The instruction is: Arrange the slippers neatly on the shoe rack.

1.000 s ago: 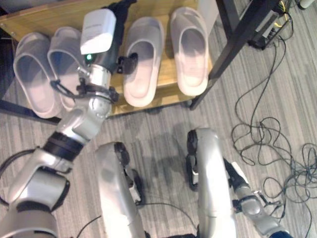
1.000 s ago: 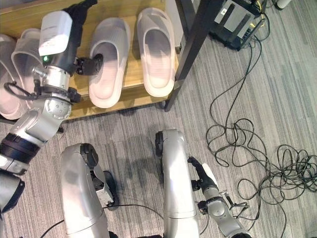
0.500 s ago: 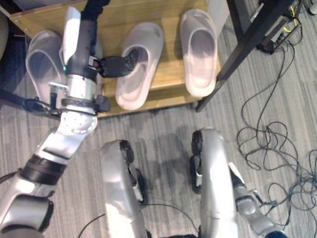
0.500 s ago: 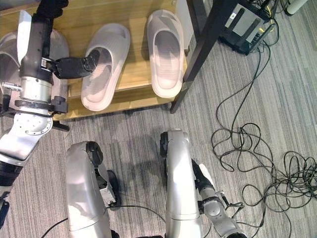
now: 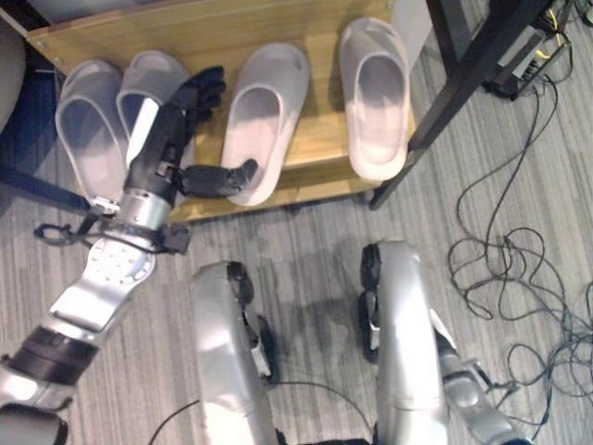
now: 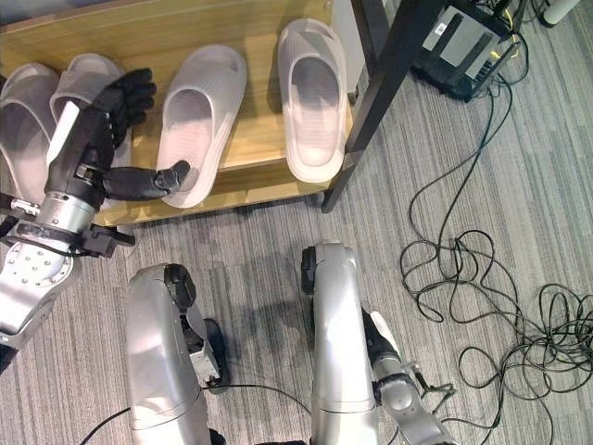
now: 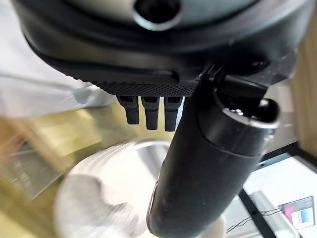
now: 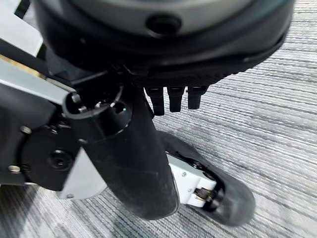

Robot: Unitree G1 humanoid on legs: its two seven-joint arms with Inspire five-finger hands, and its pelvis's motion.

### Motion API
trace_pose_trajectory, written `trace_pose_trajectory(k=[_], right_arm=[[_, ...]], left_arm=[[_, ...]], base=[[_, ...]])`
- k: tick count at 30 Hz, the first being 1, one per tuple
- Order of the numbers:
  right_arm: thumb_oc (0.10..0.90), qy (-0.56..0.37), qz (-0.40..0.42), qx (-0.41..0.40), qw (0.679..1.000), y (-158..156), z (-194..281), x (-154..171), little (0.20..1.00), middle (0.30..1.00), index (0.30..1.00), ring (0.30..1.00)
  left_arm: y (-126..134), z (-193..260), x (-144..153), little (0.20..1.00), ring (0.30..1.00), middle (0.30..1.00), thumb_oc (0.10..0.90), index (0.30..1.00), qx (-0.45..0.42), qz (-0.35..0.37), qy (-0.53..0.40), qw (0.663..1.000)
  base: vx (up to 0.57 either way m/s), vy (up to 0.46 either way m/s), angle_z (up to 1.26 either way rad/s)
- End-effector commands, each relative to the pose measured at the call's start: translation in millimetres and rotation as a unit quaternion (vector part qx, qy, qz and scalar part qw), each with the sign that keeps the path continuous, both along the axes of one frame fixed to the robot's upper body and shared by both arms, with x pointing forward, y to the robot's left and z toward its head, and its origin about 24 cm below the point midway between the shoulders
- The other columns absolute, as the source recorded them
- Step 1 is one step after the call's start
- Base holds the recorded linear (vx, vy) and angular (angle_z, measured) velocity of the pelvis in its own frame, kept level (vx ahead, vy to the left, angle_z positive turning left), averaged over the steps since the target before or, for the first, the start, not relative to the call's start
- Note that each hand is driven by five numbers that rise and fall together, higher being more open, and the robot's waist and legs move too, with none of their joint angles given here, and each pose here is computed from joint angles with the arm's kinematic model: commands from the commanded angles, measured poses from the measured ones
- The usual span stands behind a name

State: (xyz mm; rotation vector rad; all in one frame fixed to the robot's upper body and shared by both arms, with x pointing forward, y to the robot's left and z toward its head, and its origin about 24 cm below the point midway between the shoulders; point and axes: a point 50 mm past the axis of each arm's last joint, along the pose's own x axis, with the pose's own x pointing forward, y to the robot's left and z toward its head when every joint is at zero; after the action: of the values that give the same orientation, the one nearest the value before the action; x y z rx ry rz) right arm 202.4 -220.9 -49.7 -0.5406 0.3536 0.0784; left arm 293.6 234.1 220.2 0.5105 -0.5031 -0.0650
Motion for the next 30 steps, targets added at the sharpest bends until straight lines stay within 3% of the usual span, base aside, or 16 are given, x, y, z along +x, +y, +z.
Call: trace_pose_trajectory(k=[1,7,10,14,21,30], right_arm=[[0.8,-0.025,-0.019,-0.016,0.999,-34.3,17.2,-3.3,0.9,0.9,0.9,0.9],[0.8,-0.036,-0.033,-0.007,0.999,-41.4,22.1,6.9,0.9,0.9,0.9,0.9],[0.8,-0.031,-0.04,-0.009,0.999,-41.3,18.4,9.2,0.9,0.9,0.9,0.9],[0.8,-0.033,-0.045,-0.01,0.998,-39.9,18.6,15.8,0.9,0.9,0.9,0.9],[0.8,-0.033,-0.042,-0.012,0.998,-35.3,18.3,21.1,0.9,0.9,0.9,0.9],[0.8,-0.027,-0.031,-0.026,0.999,-34.0,17.3,24.9,0.9,0.9,0.9,0.9]], left_arm=[[-7.7,75.0,-20.4,0.9,0.9,0.9,0.8,0.9,0.003,-0.082,-0.144,0.986],[-16.4,72.3,-21.0,0.9,0.9,0.9,0.8,0.9,-0.011,-0.139,-0.102,0.985],[-36.7,72.9,-16.4,0.9,0.9,0.9,0.8,0.9,-0.049,-0.199,-0.076,0.976],[-56.3,76.8,-5.1,0.9,0.9,0.9,0.8,0.9,-0.07,-0.225,-0.064,0.97],[-72.1,80.1,8.7,0.9,0.9,0.9,0.8,0.9,-0.077,-0.226,-0.05,0.97],[-68.7,70.1,34.4,0.9,0.9,0.9,0.8,0.9,-0.051,-0.176,-0.03,0.983]], base=[[0.0,0.0,0.0],[0.0,0.0,0.0],[0.0,0.0,0.0],[0.0,0.0,0.0],[0.0,0.0,0.0],[0.0,0.0,0.0]])
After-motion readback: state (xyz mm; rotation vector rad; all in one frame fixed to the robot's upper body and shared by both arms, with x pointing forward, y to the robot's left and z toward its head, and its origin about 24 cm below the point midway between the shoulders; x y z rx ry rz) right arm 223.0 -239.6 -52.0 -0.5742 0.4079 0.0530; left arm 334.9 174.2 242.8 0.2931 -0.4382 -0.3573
